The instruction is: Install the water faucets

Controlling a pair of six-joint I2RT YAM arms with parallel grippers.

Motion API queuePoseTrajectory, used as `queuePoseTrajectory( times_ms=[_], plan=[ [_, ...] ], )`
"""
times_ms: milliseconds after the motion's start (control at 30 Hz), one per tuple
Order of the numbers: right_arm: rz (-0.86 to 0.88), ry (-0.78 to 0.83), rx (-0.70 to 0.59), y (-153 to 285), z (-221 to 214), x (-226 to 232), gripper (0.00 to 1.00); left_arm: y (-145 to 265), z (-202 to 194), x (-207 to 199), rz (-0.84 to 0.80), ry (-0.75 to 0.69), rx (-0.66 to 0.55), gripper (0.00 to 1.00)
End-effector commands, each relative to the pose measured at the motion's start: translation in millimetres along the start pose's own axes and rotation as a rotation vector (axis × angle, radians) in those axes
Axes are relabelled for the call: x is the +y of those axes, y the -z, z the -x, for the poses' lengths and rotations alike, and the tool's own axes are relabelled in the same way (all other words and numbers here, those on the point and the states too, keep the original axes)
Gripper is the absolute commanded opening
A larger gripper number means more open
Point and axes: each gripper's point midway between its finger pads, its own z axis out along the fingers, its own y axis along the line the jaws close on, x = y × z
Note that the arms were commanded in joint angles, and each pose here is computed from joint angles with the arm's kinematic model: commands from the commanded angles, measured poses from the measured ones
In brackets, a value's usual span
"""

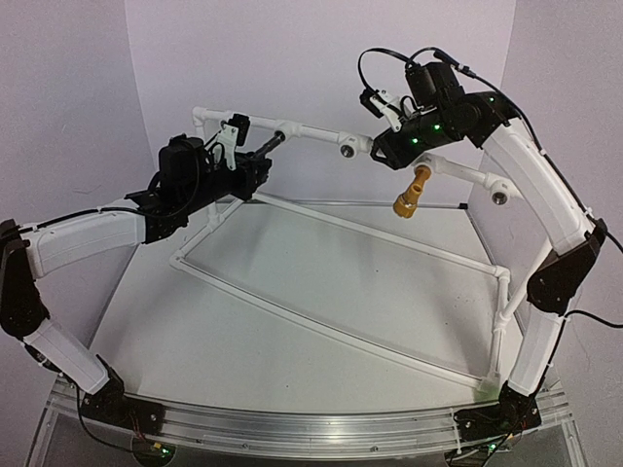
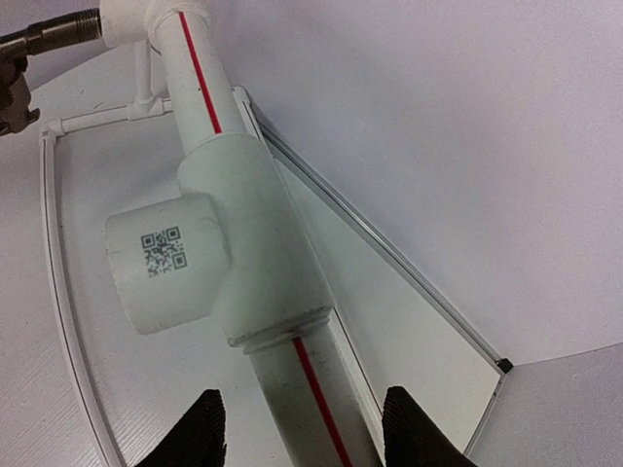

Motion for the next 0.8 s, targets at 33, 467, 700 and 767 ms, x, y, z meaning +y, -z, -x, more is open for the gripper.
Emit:
queuePoseTrajectory(
  times_ms=[33, 467, 700, 767],
  plan=[
    [0.042, 0.011, 0.022, -12.0, -4.9, 10.7, 0.47, 1.1, 38.5, 3.8, 0.023, 0.057, -0.099, 0.00],
    [0.055, 0.014, 0.049, -22.2, -12.7, 15.7, 0.42, -2.9, 52.4, 0.7, 0.008, 0.081, -0.109, 0.00],
    [0.081, 0.010, 0.046, -26.3, -12.1, 21.3, 0.42, -3.6, 50.6, -4.5, -0.008, 0.084, -0.100, 0.00],
    [0.081, 0.009, 0.048, -27.7, -12.4, 21.7, 0.45, -3.4, 52.0, -8.7, -0.018, 0.077, -0.103, 0.00]
  ],
)
